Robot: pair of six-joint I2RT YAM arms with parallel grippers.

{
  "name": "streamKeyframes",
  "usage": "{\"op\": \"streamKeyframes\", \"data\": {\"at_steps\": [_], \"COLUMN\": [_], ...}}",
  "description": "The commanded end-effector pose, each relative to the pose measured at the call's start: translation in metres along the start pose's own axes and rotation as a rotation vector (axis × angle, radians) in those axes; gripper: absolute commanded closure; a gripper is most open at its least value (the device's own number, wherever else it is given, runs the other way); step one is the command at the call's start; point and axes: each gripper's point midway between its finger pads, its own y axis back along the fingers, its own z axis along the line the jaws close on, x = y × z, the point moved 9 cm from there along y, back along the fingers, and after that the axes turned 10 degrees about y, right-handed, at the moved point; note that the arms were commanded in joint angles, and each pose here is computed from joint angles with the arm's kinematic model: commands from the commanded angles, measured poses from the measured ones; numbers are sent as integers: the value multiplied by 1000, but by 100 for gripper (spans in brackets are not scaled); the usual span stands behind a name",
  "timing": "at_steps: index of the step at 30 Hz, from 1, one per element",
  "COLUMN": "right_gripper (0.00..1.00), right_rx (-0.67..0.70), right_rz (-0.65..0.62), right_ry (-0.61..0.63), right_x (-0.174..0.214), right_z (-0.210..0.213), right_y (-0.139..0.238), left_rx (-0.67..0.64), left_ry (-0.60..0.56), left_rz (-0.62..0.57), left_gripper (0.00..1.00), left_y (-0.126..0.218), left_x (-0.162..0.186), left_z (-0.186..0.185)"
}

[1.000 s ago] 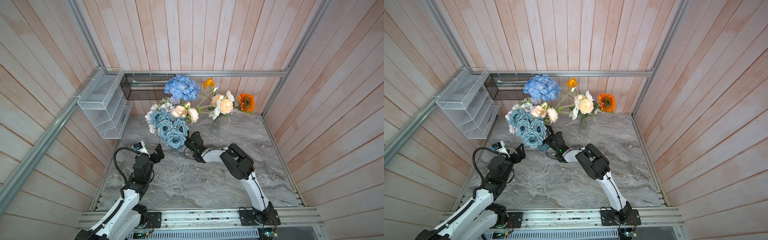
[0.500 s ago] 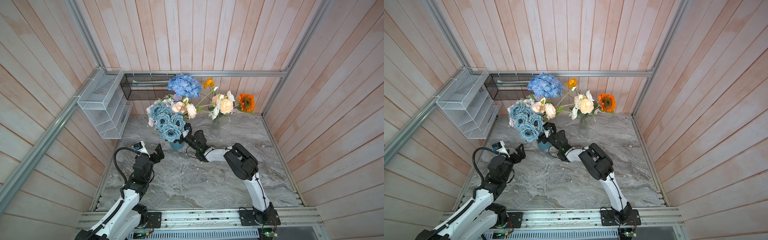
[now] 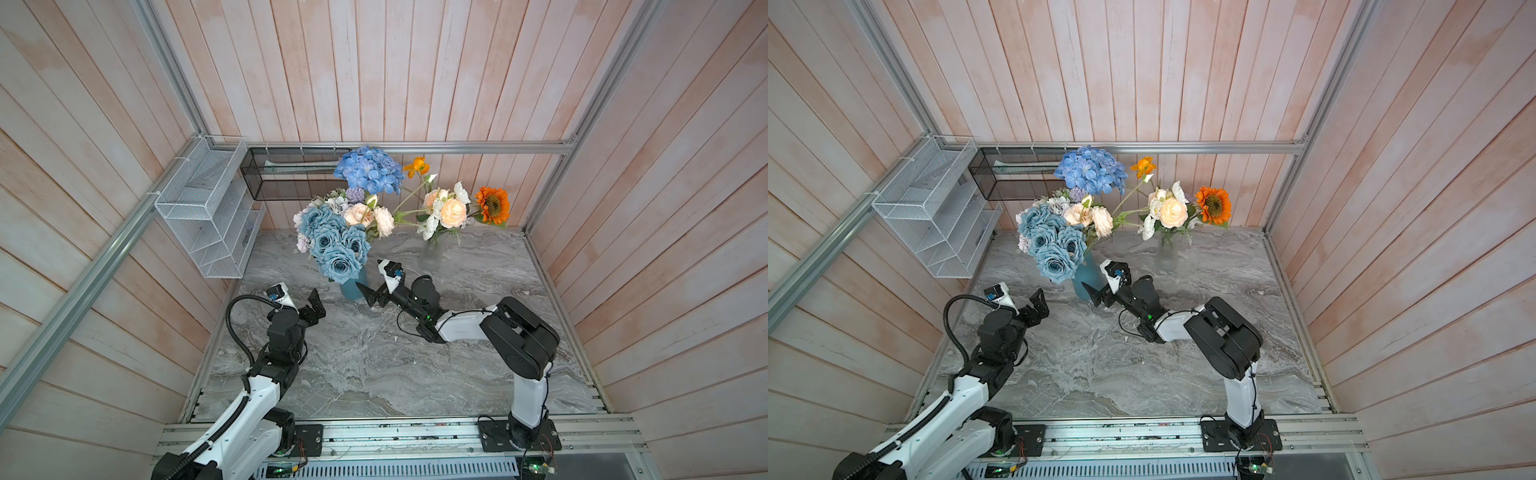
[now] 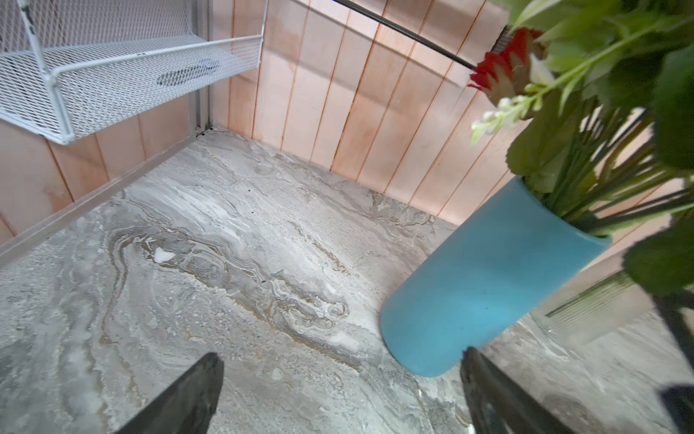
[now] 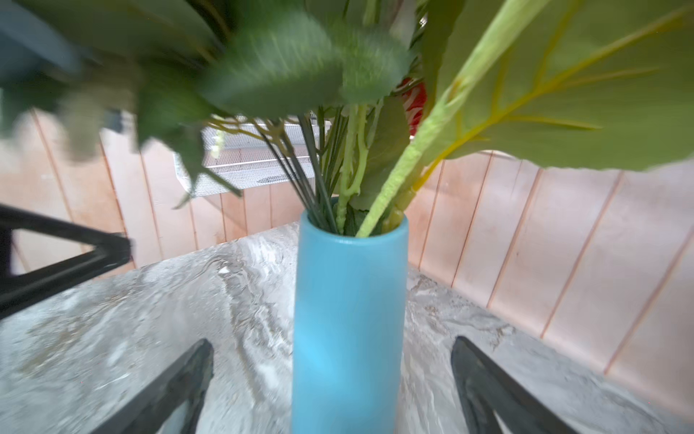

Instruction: Arrange the flowers into the vase

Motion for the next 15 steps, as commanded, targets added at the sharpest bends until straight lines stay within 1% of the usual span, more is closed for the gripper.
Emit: {"op": "streamKeyframes", "data": {"at_steps": [1,4,8,12,15], "right_gripper": [2,2,2,2,2], "right_rx": [31,107,289,460,606], "right_rz": [35,131,278,352,384], "right_ry": [9,-12,-66,-111,-83], "right_x": [-7,-5,-3,-4,-4], "right_z": [-4,-15,-46,-82,-108], "right_y": [25,54,98,141,174], "left_rx": [-100,-159,-196,-211,-227], "left_ry": [-62,-94,-146,-205,-264], "left_rz": [-26,-35,-61,-84,-103], "left_gripper": [0,0,0,0,0], "left_y": [-3,-9,-19,-32,-47], "left_x": [3,1,-2,-4,1], "left_z": [12,16,16,15,18]}}
